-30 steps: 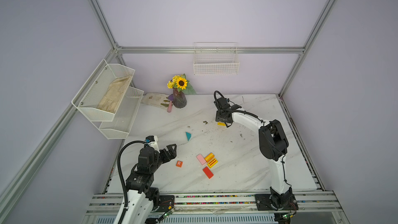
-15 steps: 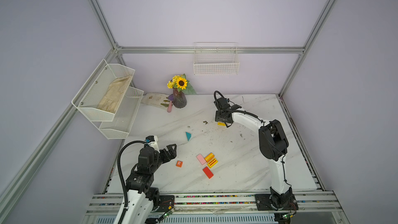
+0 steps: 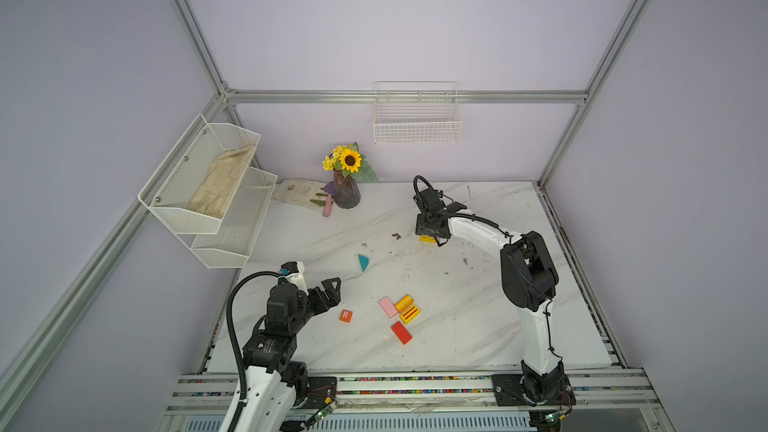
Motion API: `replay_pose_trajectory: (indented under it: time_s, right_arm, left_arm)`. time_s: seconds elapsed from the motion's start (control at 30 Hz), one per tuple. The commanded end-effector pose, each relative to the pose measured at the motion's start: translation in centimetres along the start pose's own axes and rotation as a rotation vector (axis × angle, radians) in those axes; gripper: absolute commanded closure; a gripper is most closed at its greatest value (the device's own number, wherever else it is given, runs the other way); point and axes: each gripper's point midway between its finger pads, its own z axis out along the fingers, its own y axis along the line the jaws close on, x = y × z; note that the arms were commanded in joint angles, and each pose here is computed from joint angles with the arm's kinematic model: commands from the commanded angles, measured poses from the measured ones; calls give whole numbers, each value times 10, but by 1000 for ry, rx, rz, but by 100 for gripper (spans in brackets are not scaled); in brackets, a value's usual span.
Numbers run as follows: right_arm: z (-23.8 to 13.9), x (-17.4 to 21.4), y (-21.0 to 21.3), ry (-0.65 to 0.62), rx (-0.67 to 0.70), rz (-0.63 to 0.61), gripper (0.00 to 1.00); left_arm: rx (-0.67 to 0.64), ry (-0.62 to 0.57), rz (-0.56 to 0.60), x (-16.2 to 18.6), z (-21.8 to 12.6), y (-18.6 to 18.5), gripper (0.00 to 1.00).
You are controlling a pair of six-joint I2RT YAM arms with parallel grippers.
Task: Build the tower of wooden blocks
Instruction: 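Open the right gripper and raise it off the magenta block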
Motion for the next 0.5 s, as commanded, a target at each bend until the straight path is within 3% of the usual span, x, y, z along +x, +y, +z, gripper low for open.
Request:
replay_pose_trajectory:
  time_s: [0.0,0.47]
  right_arm:
    - [-17,-7,-5,-15,-7,16,29]
    - [-80,-1,-12,-108,-140,19,12]
  left_arm:
    - [23,-12,-2,1,3,-1,0]
    - [22,-12,0,1,3,-1,0]
